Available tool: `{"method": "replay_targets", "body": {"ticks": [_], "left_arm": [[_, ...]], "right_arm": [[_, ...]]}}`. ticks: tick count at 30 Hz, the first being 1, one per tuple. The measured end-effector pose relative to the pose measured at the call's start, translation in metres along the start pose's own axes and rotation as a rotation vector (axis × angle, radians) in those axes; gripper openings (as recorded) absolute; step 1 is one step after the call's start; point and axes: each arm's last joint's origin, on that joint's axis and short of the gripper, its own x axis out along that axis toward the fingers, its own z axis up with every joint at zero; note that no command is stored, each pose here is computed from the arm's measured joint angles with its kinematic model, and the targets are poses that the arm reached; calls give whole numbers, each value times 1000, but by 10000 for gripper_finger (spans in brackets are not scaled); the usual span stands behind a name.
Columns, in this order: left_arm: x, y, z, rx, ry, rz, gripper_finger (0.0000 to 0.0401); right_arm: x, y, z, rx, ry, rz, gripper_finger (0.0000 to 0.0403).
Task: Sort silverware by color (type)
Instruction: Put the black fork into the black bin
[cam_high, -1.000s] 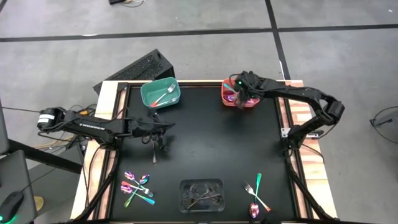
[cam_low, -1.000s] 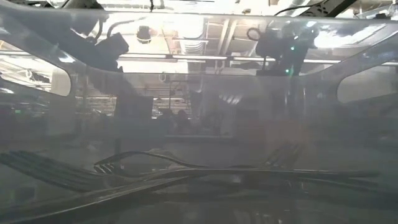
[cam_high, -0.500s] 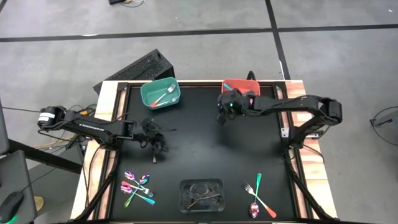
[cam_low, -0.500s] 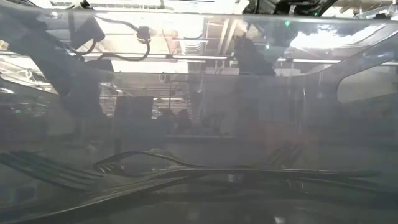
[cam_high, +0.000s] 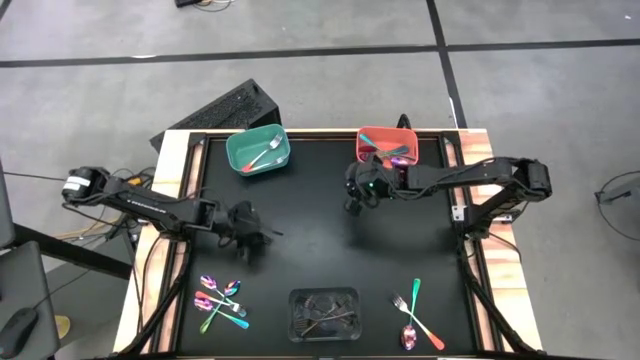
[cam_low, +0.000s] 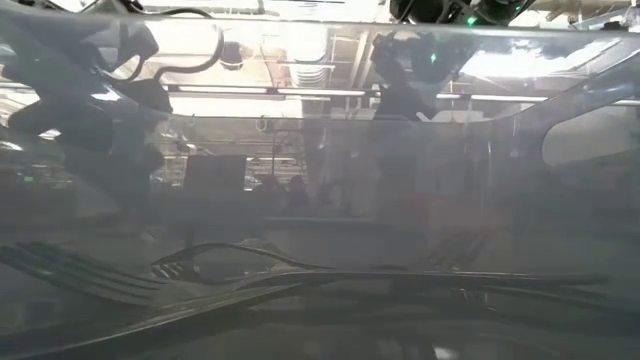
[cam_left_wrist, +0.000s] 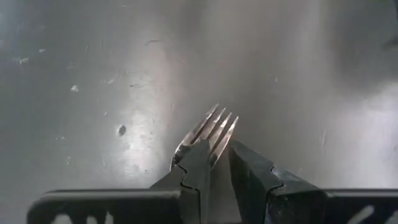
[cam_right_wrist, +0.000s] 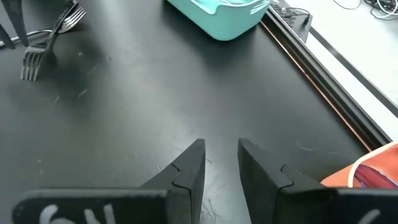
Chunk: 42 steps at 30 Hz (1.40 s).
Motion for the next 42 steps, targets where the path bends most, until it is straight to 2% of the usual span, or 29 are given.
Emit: {"method": "replay_targets", "body": {"ticks": [4,13,18,26,30,34,37,40,42], "left_arm": [[0,-2,-1,28,-9,44,74],[0,-4,-5,75,30,54,177],[2,-3,-10,166,86,64,190],[18,2,-11,175,142,135,168],[23,2,-8,170,120,147,148],[23,2,-5,173,78,148,108],[23,2,-3,187,59,159,67],[22,2,5,184,4,217,23],[20,2,16,167,-68,264,6]], "right_arm": [[0,0,0,5,-1,-2,113],[0,0,0,18,0,-2,113],[0,0,0,19,0,-1,113],[-1,3,0,19,-1,8,113],[-3,8,-1,11,-2,20,113],[-5,14,-2,12,-3,36,113],[-7,21,-2,59,-18,58,113],[-5,36,3,119,-103,111,113],[-3,46,2,101,-135,142,113]]}}
